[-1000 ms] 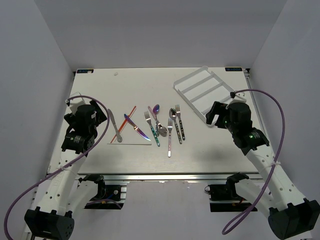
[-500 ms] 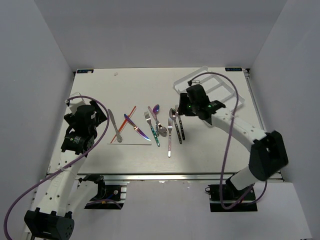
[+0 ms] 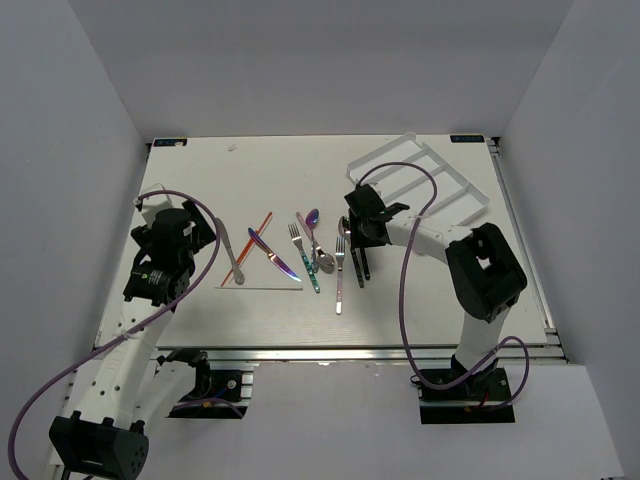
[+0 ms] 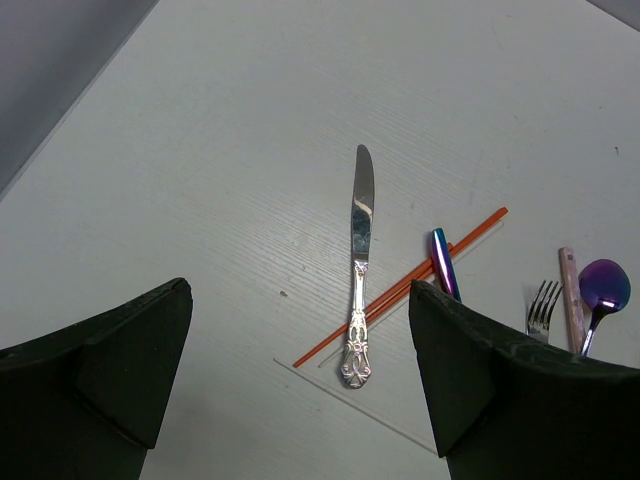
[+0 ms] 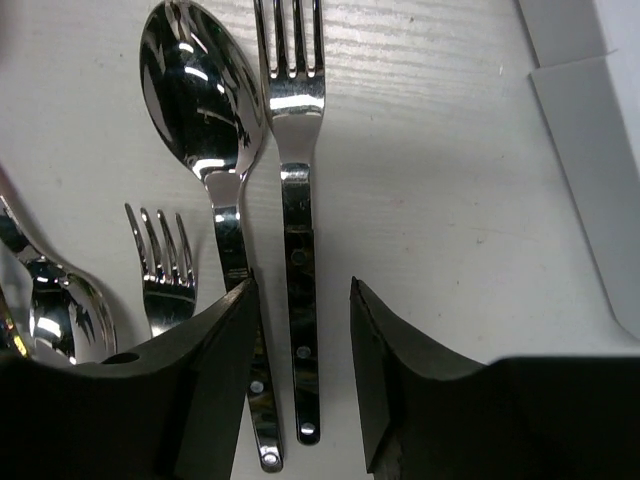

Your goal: Sort the eating utensils into containers

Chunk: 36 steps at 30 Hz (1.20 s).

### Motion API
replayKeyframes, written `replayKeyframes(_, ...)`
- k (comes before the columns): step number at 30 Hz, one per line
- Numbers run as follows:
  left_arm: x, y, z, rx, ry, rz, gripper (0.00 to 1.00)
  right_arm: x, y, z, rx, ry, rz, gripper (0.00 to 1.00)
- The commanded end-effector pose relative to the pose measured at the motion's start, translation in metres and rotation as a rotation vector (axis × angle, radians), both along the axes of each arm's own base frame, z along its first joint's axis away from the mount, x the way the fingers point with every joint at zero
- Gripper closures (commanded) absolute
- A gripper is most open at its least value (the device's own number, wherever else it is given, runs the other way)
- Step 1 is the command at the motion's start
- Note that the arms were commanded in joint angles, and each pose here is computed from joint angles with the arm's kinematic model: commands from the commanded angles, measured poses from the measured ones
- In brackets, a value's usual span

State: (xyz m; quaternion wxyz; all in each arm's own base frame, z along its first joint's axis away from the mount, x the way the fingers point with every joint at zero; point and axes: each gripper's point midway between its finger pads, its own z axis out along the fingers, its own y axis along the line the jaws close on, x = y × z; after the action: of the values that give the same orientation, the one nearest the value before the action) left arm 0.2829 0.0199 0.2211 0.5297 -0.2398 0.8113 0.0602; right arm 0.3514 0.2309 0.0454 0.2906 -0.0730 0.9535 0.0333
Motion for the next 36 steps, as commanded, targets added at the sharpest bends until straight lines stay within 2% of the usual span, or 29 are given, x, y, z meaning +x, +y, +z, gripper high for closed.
replayKeyframes(1, 0.003, -0.002, 0.009, -0.010, -0.028, -0.013, 0.02, 0.019, 0.003, 0.013, -0.018, -0.068, -0.011, 0.53)
replayKeyframes(6, 0.004, -0.004, 0.008, -0.013, -0.022, -0.021, 0.02, 0.016, 0.005, 0.002, -0.011, -0.052, 0.004, 0.58)
replayKeyframes(9, 0.005, -0.005, 0.006, -0.015, -0.017, -0.025, 0.02, 0.015, 0.003, -0.011, -0.024, -0.027, 0.006, 0.66)
replayKeyframes(17, 0.006, -0.007, 0.004, -0.019, -0.010, -0.038, 0.02, 0.012, -0.001, -0.032, -0.032, 0.018, -0.006, 0.66)
replayKeyframes(18, 0.006, -0.007, 0.004, -0.019, -0.010, -0.038, 0.02, 0.012, -0.002, -0.033, -0.031, 0.021, -0.010, 0.77)
replayKeyframes(21, 0.007, -0.008, 0.004, -0.020, -0.008, -0.043, 0.02, 0.012, -0.008, -0.029, -0.034, 0.012, -0.050, 0.99)
replayKeyframes(27, 0.007, -0.009, 0.004, -0.023, -0.011, -0.047, 0.02, 0.026, -0.015, 0.004, -0.023, -0.079, -0.105, 1.00)
replayKeyframes(36, 0.006, -0.008, 0.006, -0.022, -0.015, -0.044, 0.02, 0.029, -0.017, 0.091, 0.069, -0.225, -0.063, 1.00)
